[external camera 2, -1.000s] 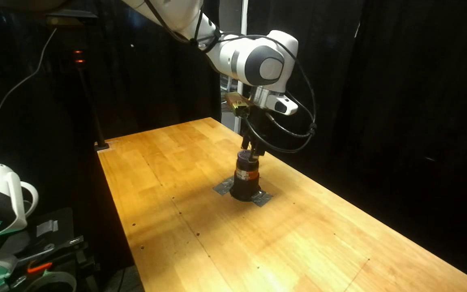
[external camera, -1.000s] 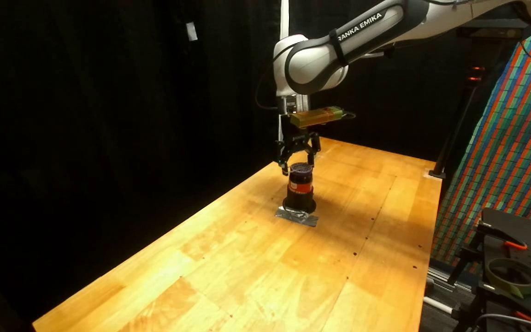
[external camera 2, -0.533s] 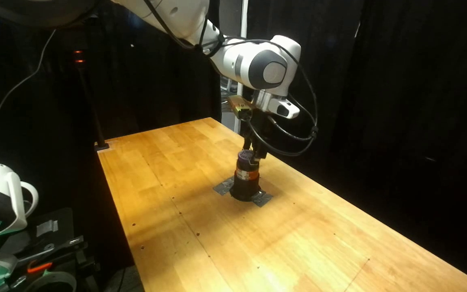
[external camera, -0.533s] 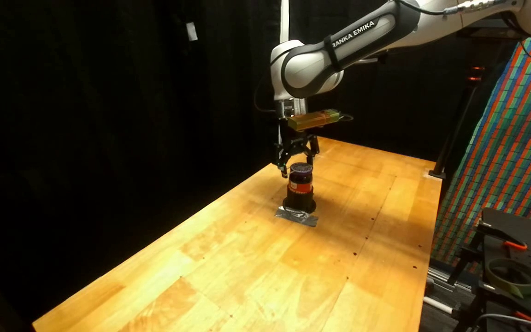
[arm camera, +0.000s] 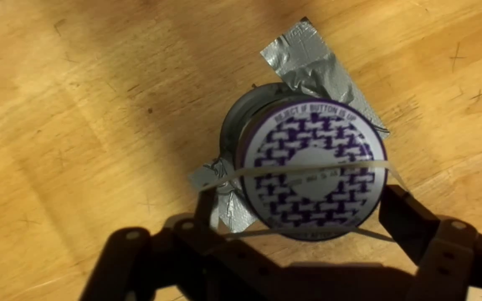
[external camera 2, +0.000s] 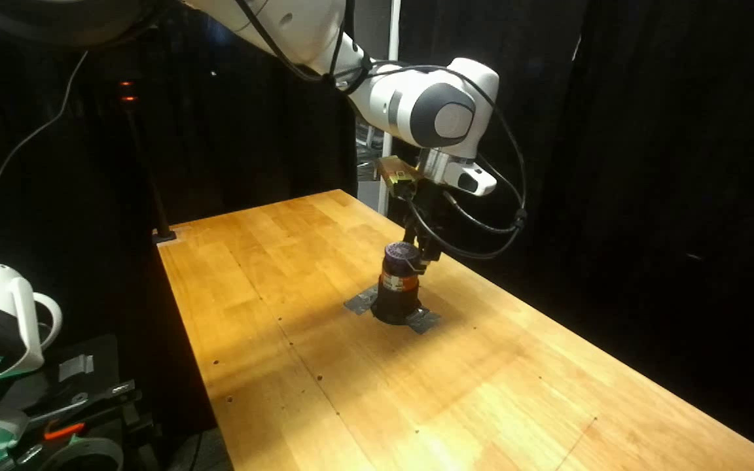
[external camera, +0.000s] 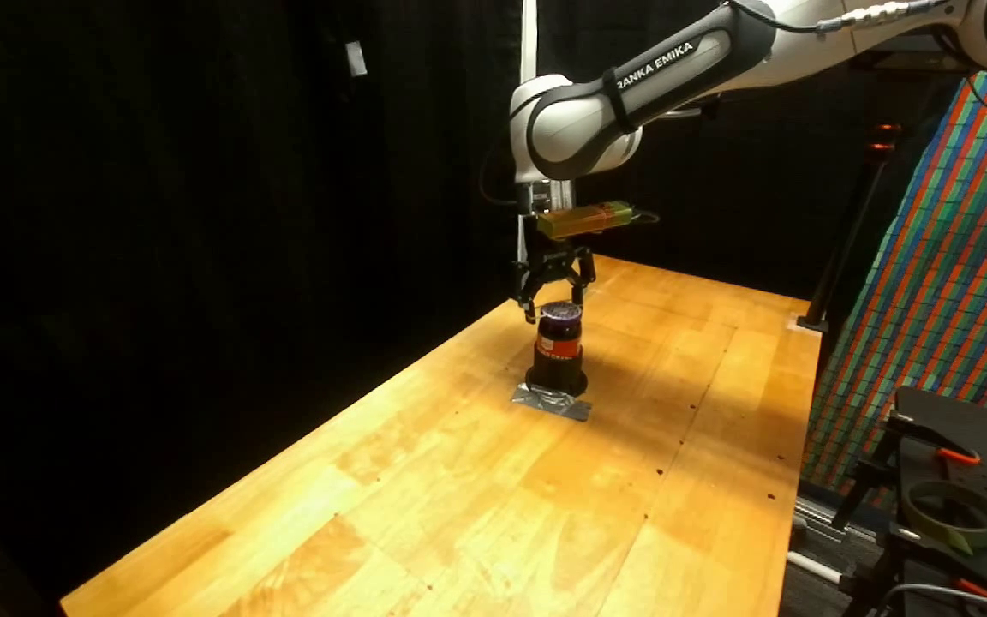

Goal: Put the elastic around the bottle

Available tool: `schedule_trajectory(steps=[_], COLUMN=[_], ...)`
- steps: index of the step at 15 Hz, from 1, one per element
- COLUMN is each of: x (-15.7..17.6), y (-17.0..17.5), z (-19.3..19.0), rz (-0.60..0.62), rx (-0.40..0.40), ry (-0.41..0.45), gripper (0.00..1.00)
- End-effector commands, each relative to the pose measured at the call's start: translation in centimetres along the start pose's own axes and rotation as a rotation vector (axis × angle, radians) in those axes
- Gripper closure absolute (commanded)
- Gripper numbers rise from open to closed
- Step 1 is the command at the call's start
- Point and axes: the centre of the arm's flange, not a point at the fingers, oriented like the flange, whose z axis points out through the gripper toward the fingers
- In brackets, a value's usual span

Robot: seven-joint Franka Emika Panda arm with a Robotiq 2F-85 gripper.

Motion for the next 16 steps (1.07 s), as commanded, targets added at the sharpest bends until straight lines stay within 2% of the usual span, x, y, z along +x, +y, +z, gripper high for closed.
schedule_trajectory(steps=[1, 3, 6, 11, 13, 16], x=[2.0, 2.4, 1.6, -2.3, -3.8, -6.1], y=[1.1, 1.7, 2.3, 1.9, 1.6, 1.7], z=[0.1, 0.4, 0.9, 0.1, -0.1, 0.6], rz=[0.034, 0.041, 0.028, -0.087, -0.119, -0.138], rx=[0.024, 0.027, 0.047, 0.158, 0.162, 0.116], ry=[0.042, 0.045, -0.005, -0.083, -0.091, -0.096], gripper=[0.0, 0.0, 0.0, 0.0, 0.0, 0.0])
